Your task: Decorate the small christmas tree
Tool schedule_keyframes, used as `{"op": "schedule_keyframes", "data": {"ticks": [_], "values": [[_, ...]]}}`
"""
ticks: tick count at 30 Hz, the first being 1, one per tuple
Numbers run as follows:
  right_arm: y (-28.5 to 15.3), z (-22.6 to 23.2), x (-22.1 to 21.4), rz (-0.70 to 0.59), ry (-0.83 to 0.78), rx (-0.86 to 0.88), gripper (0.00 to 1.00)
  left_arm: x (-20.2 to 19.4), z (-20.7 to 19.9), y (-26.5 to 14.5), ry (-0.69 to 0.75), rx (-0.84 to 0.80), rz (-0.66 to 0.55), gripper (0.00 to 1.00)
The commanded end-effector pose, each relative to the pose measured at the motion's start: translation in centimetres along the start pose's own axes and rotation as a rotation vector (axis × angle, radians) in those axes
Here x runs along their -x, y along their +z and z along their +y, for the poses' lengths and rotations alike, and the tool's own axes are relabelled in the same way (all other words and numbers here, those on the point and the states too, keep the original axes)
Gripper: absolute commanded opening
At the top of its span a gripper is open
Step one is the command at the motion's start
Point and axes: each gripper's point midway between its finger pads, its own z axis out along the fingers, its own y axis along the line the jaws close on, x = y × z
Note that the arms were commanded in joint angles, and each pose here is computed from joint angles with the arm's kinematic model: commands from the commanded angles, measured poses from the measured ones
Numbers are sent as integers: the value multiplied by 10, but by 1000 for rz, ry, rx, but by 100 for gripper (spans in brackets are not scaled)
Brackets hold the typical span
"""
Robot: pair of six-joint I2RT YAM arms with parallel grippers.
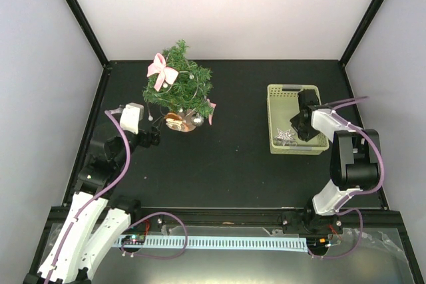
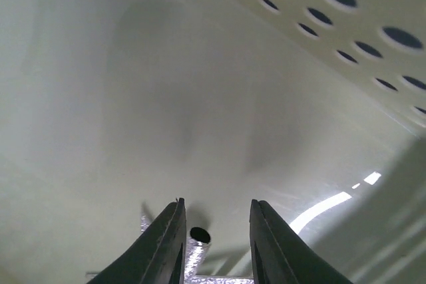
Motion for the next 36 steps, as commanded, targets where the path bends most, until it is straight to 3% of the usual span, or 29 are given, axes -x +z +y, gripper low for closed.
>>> {"op": "schedule_keyframes", "data": {"ticks": [1, 15, 30, 32, 36], "values": [[-3, 8, 6, -7, 131, 65, 28, 12, 1, -3, 19, 11, -43, 99], [11, 10, -20, 121, 213, 77, 27, 13, -2, -5, 22, -4, -50, 99], [26, 1, -34, 164, 274, 39, 28, 13, -3, -6, 23, -12, -52, 99], [28, 0, -35, 165, 280, 41, 26, 13, -3, -6, 23, -9, -55, 99], [30, 2, -31, 146, 267, 50, 11, 12, -2, -6, 26, -6, -51, 99]]}}
